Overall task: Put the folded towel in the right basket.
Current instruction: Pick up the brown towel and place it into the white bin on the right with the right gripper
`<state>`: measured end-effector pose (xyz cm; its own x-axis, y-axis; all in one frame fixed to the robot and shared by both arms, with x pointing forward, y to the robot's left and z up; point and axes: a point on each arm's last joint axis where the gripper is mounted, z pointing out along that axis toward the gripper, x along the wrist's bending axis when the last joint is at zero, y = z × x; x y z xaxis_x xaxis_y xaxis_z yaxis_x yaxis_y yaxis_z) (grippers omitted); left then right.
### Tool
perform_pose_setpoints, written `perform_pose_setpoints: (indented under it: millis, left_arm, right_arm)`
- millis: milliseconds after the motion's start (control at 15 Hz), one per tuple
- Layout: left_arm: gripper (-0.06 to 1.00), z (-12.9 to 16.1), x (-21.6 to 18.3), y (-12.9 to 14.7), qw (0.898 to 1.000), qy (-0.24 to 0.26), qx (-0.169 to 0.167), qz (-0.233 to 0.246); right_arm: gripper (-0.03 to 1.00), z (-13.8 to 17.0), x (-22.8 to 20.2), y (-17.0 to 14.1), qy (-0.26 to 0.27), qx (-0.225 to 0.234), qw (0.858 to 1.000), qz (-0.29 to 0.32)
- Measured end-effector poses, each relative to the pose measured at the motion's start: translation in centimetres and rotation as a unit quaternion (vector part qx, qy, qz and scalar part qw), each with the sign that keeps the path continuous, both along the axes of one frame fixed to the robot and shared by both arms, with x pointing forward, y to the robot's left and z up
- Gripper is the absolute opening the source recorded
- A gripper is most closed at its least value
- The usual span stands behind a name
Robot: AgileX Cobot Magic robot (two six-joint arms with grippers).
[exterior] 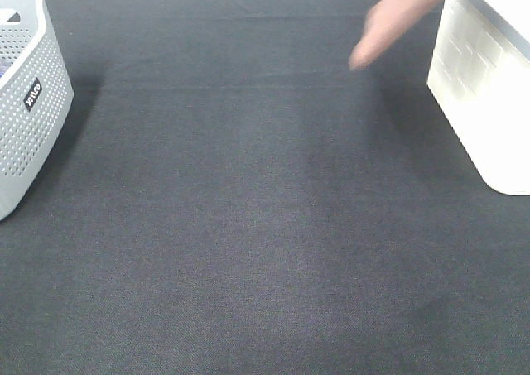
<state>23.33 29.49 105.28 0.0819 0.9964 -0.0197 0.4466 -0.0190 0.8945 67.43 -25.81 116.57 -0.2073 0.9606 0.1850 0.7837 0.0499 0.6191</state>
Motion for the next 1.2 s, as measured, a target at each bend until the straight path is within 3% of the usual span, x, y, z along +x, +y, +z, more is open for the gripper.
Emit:
perform_pose_setpoints:
  millis: [200, 467, 800, 1000, 1067, 1200]
  left_arm:
    - [0.87, 0.0, 0.0, 0.0, 1.000, 0.000, 0.000, 0.000]
    - [0.87, 0.0, 0.0, 0.0, 1.000, 0.000, 0.000, 0.000]
    - [0.87, 0.0, 0.0, 0.0, 1.000, 0.000, 0.000, 0.000]
    - [0.87, 0.0, 0.0, 0.0, 1.000, 0.000, 0.000, 0.000]
    - [0.87, 0.0, 0.0, 0.0, 1.000, 0.000, 0.000, 0.000]
    - [0.87, 0.0, 0.0, 0.0, 1.000, 0.000, 0.000, 0.000]
  right_arm:
    - [0.02, 2.5, -1.4, -6.8, -0.028, 0.025, 0.996, -0.076]
    - [0.02, 2.7, -2.9, -14.8, -0.033, 0.019, 0.985, -0.169]
    - [0.02, 0.6, -1.9, -16.5, -0.012, 0.018, 0.985, -0.174]
    - [0.17, -1.5, -0.7, -16.8, 0.011, 0.027, 0.985, -0.173]
    - [0.17, -1.5, -0.7, -16.8, 0.011, 0.027, 0.985, -0.173]
    - [0.44, -2.0, -0.4, -16.8, 0.015, 0.034, 0.984, -0.172]
